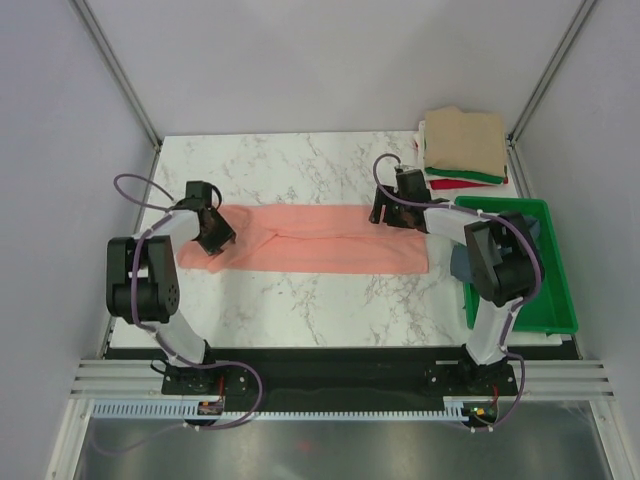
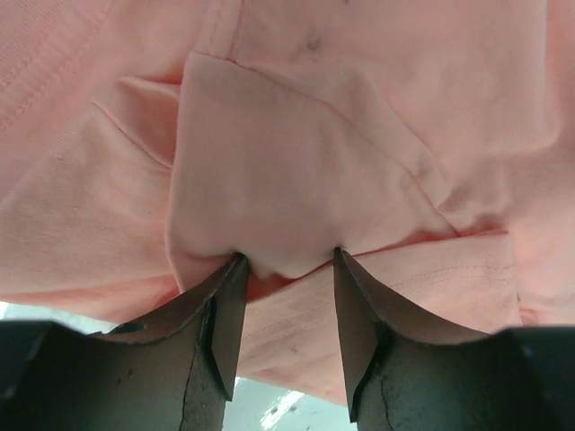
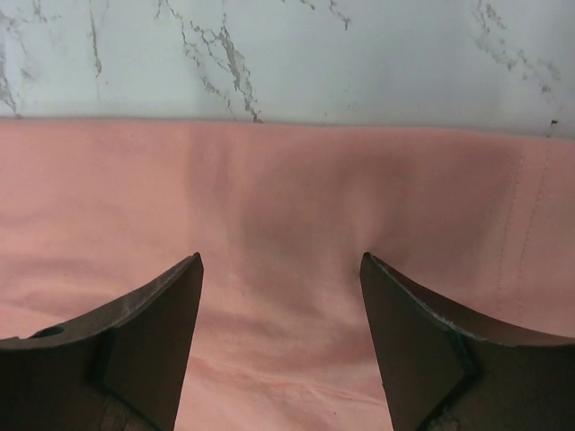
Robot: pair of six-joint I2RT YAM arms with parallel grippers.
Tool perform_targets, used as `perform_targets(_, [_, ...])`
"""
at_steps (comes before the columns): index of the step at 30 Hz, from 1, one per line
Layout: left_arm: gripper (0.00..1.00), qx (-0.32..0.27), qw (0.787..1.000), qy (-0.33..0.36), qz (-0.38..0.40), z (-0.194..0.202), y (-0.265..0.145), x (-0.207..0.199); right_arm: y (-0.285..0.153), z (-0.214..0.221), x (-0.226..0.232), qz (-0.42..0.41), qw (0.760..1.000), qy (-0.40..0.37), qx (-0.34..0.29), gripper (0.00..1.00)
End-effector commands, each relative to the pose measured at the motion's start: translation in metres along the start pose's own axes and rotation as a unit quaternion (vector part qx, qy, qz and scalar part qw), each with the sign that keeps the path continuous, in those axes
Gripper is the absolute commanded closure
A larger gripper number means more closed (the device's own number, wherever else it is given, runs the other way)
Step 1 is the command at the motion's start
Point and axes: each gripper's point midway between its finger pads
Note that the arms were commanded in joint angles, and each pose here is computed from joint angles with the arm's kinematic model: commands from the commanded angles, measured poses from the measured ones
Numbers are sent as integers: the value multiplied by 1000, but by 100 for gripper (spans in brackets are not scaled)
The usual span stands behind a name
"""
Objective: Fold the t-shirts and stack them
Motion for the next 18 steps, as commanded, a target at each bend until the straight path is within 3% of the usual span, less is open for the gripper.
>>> perform_targets(1, [50, -26, 999, 12, -25, -23, 28, -5, -11, 77, -6, 4, 994, 51, 97, 22])
perform_targets(6, [52, -40, 997, 43, -39, -60, 46, -40, -44, 139, 66, -105, 979, 109, 139, 20])
perform_targets(7, [52, -27, 997, 51, -47, -55, 62, -44, -63, 171, 94, -133, 973, 96, 162, 20])
perform_targets(9, [50, -39, 995, 91, -3, -62, 59, -107, -90, 183, 154, -203, 960, 110, 158, 19])
perform_targets(10, [50, -15, 994, 110, -13, -48, 85, -115, -117, 216, 204, -253, 948, 57, 183, 18])
perform_targets(11, [49, -28, 988, 136, 63, -66, 69, -178, -132, 224, 232, -281, 939, 39, 192, 18])
perform_targets(12, [47, 1, 980, 174, 92, -39, 72, -210, -145, 230, 254, -303, 932, 19, 199, 18])
perform_targets(14, [46, 48, 945, 227, 229, -13, 56, -295, -174, 222, 300, -351, 918, -13, 184, 18])
perform_targets(15, [40, 65, 935, 246, 247, 7, 43, -312, -181, 215, 309, -361, 916, -19, 172, 17])
perform_targets(16, [37, 52, 927, 259, 265, 7, 31, -328, -193, 196, 320, -376, 914, -28, 150, 16])
perform_targets(18, [30, 9, 916, 279, 288, -3, -6, -347, -193, 177, 312, -332, 932, -79, 124, 14])
Point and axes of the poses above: each gripper's point midway between its finger pads, its own y axis out along the fingers, its own x axis along the line the jaws close on, z = x × y, and after that the axes turned 7 degrees about -y, right-handed
